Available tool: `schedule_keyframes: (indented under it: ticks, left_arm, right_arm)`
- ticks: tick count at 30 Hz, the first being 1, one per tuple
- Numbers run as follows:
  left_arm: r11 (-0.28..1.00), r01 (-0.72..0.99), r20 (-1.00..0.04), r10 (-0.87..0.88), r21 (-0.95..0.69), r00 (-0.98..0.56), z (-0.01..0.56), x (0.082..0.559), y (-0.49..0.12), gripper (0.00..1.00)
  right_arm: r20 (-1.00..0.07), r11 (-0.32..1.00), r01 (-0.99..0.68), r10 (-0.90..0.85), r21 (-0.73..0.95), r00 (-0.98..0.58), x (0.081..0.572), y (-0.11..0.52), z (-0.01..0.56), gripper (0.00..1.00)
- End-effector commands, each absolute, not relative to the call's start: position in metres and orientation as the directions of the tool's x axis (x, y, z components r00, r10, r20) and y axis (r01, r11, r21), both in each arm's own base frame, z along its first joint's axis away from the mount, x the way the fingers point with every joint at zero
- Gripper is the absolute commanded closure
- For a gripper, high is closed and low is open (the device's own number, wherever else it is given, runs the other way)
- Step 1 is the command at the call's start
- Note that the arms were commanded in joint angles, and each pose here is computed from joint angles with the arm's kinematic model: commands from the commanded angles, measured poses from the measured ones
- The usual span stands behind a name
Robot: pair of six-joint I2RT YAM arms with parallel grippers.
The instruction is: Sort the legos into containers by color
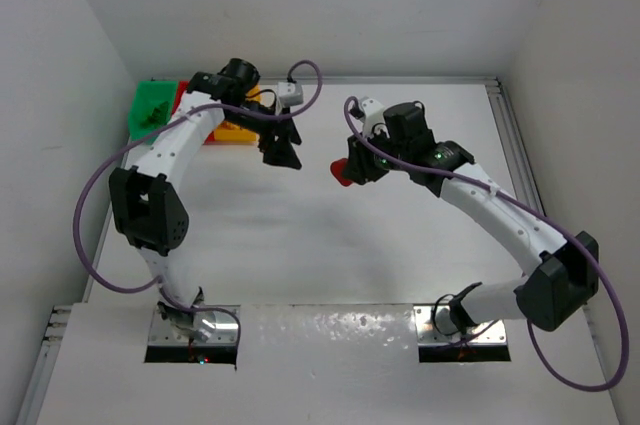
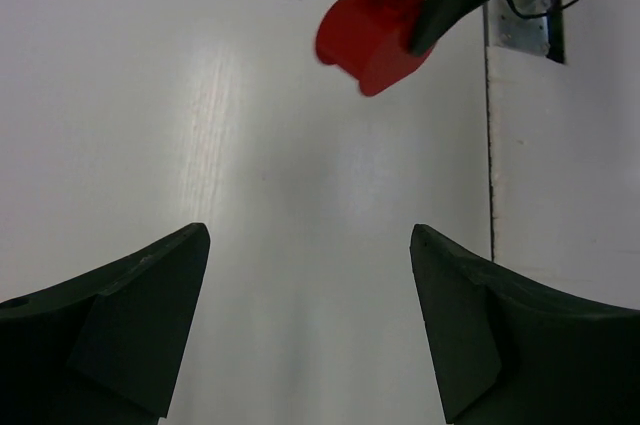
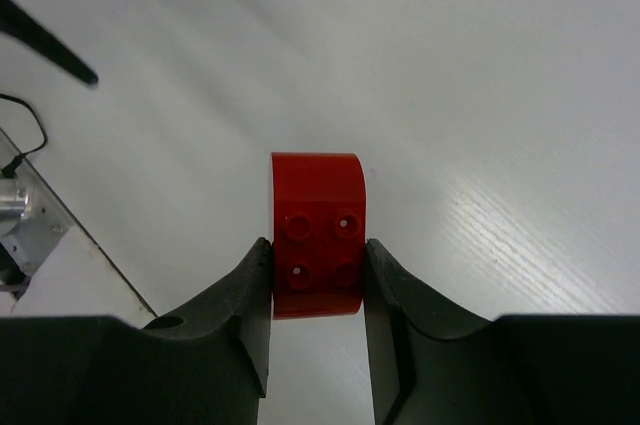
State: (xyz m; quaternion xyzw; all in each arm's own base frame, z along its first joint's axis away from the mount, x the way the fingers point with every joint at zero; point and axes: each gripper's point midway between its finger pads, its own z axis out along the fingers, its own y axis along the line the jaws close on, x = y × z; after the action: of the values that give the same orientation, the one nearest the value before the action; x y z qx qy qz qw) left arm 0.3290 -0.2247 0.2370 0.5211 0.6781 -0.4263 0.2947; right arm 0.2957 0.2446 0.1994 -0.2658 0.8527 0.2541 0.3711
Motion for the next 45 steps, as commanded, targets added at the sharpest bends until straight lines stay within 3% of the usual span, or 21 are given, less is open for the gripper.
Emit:
schedule_keyframes:
  ticks: [1,8,22,34,42,43,44,45]
  left_arm:
    - [-0.031,0.988,-0.898,0.422,-0.152,-0.125,0.266,0.298,-0.25,0.2]
    - [0.02,0.968,-0.864,0.446,-0.251,-0.233,0.243,0.303,-0.276,0.2]
    - [0.027,0.978,-0.867,0.459,-0.205,-0.195,0.238,0.313,-0.281,0.21]
    - [-0.142,0.963,-0.914,0.373,-0.228,-0.161,0.258,0.283,-0.291,0.23]
    - [-0.173,0.958,-0.912,0.382,-0.231,-0.151,0.257,0.277,-0.289,0.51]
    - [-0.176,0.957,-0.913,0.379,-0.232,-0.151,0.258,0.277,-0.29,0.57]
    - [-0.176,0.956,-0.914,0.377,-0.234,-0.154,0.259,0.277,-0.29,0.72]
    - [-0.177,0.956,-0.914,0.375,-0.235,-0.155,0.26,0.276,-0.291,0.81]
  right_arm:
    - [-0.873,0.651,-0.734,-0.226,0.194,-0.431,0.305,0.268,0.253,1.0]
    - [-0.886,0.623,-0.754,-0.207,0.208,-0.416,0.302,0.281,0.253,1.0]
    - [-0.902,0.587,-0.773,-0.16,0.239,-0.401,0.292,0.288,0.269,1.0]
    - [-0.906,0.526,-0.809,-0.156,0.261,-0.394,0.284,0.301,0.272,1.0]
    - [-0.902,0.527,-0.81,-0.168,0.258,-0.397,0.284,0.301,0.269,1.0]
    - [-0.901,0.527,-0.808,-0.164,0.263,-0.401,0.284,0.301,0.268,1.0]
    - [-0.903,0.527,-0.807,-0.159,0.265,-0.4,0.284,0.302,0.268,1.0]
    - [-0.902,0.526,-0.807,-0.159,0.267,-0.402,0.284,0.302,0.266,1.0]
